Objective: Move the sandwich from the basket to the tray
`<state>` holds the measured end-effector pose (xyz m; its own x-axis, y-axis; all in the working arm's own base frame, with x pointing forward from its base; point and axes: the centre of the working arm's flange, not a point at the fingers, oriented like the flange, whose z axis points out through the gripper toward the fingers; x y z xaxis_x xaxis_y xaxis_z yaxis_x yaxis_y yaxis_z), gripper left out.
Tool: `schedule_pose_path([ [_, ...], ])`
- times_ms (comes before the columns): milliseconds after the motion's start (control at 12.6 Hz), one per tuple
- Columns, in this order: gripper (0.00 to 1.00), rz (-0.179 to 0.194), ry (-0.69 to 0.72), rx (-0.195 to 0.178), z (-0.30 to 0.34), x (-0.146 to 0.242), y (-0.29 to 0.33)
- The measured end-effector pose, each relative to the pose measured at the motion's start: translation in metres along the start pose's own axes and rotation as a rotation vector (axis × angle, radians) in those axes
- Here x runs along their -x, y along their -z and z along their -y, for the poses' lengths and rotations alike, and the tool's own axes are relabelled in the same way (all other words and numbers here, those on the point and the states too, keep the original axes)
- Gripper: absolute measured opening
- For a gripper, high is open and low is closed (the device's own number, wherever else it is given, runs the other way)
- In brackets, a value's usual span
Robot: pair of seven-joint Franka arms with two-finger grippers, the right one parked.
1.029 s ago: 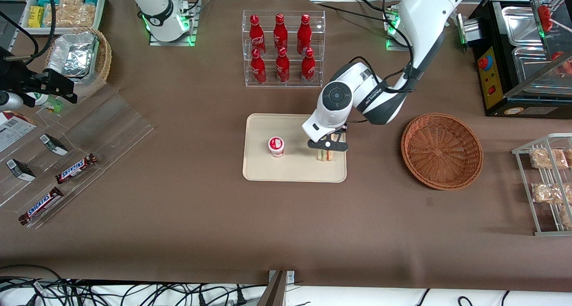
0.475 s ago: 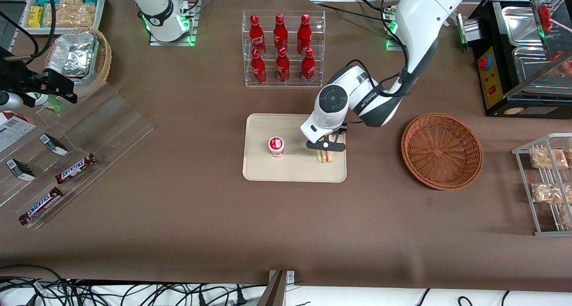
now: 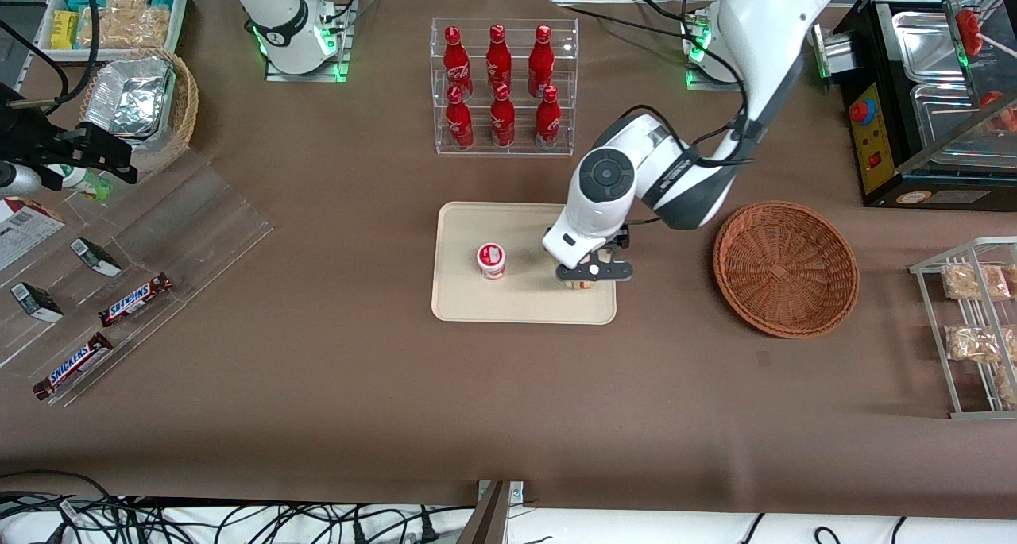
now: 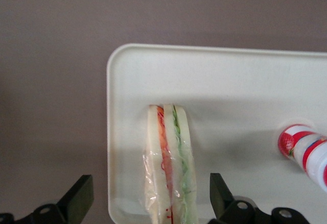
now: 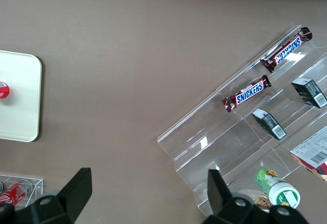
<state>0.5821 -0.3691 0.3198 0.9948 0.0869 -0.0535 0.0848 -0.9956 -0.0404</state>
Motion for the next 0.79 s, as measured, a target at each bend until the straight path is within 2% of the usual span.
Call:
schedule_pose_path([
  [317,1.0,-0.034,0.121,0.002,0.052,-0.045,0.093],
  [475,1.0,-0.058,0.172,0.011,0.082,-0.059,0.118],
  [791,1.0,-0.08,0.254,0.004,0.135,-0.072,0.152],
])
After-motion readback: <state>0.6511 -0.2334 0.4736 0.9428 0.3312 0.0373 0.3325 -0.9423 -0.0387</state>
